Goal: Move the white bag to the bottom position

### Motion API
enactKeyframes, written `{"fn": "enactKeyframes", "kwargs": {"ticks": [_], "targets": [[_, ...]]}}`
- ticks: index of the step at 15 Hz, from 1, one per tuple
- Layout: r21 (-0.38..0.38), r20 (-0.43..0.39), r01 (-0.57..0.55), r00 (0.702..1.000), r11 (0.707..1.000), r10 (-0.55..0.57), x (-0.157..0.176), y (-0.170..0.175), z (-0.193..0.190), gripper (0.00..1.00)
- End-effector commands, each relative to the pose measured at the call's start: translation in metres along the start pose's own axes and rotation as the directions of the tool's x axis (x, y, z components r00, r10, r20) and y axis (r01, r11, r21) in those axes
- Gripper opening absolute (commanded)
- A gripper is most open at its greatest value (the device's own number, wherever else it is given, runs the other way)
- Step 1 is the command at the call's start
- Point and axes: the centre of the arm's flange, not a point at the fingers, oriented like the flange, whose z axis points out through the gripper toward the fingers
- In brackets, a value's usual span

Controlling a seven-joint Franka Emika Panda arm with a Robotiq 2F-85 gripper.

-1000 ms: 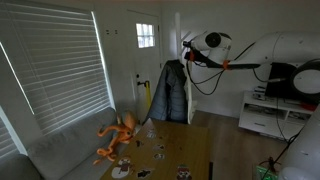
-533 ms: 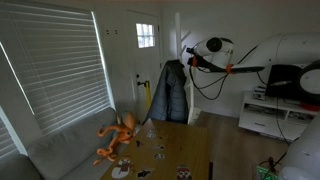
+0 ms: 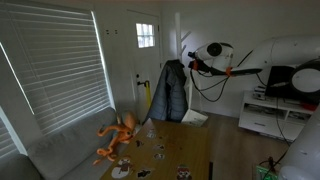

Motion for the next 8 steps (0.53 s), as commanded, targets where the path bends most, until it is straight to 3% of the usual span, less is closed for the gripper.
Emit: {"fn": "enactKeyframes", "kwargs": {"ticks": [1,8], "targets": [[0.021,0.001,-0.026,1.000,0.999,0.026,0.007,0.014,0.012,0.01],[0.170,0.123,-0.021,0.992,0.985,0.000,-0.014,0.005,0.040,0.01]]}}
